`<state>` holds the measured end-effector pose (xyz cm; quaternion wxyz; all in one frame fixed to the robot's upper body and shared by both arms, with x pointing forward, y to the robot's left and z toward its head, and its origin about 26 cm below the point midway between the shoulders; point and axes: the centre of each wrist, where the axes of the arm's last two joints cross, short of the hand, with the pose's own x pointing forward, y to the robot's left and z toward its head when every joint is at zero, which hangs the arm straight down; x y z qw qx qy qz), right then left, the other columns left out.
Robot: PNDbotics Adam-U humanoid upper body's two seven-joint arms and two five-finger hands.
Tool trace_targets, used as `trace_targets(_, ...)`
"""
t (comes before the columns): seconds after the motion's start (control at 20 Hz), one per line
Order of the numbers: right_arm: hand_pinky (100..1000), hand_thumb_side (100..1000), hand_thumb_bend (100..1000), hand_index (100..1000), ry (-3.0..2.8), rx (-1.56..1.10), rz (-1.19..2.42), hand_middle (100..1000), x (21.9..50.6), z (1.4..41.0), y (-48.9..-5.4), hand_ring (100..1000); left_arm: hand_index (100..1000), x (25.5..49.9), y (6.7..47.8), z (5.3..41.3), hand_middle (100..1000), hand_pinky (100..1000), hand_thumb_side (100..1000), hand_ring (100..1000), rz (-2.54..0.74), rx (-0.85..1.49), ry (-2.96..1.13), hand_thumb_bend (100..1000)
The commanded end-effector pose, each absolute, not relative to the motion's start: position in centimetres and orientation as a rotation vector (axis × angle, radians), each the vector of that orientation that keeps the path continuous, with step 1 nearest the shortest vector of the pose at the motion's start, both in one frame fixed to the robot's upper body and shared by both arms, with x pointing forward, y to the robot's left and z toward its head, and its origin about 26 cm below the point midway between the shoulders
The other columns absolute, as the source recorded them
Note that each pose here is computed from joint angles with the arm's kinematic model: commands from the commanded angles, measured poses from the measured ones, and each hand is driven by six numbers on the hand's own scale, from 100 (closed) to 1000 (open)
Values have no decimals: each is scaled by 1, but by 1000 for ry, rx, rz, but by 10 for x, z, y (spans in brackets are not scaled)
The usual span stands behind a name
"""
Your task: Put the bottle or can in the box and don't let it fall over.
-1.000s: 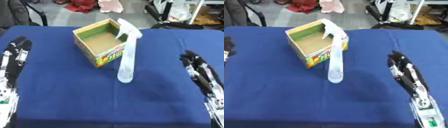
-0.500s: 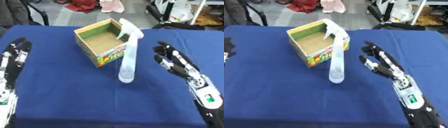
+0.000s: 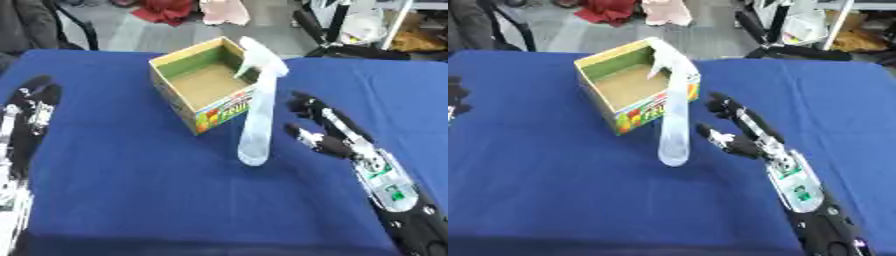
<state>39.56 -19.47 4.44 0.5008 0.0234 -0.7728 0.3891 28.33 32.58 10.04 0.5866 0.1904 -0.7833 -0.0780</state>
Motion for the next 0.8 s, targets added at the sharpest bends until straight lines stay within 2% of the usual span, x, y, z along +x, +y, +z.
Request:
trace_targets(0.05, 898, 677, 465, 1000, -1888, 39, 952, 844, 400, 51, -193, 886, 881, 284, 324, 109, 898, 853, 806, 887, -201, 447, -1854, 599)
trace_targets(0.8, 896, 696, 463, 1000, -1896, 51, 931, 845, 401, 47, -172, 885, 881, 284, 324, 108, 899, 854, 807, 889, -212, 441, -1852, 596)
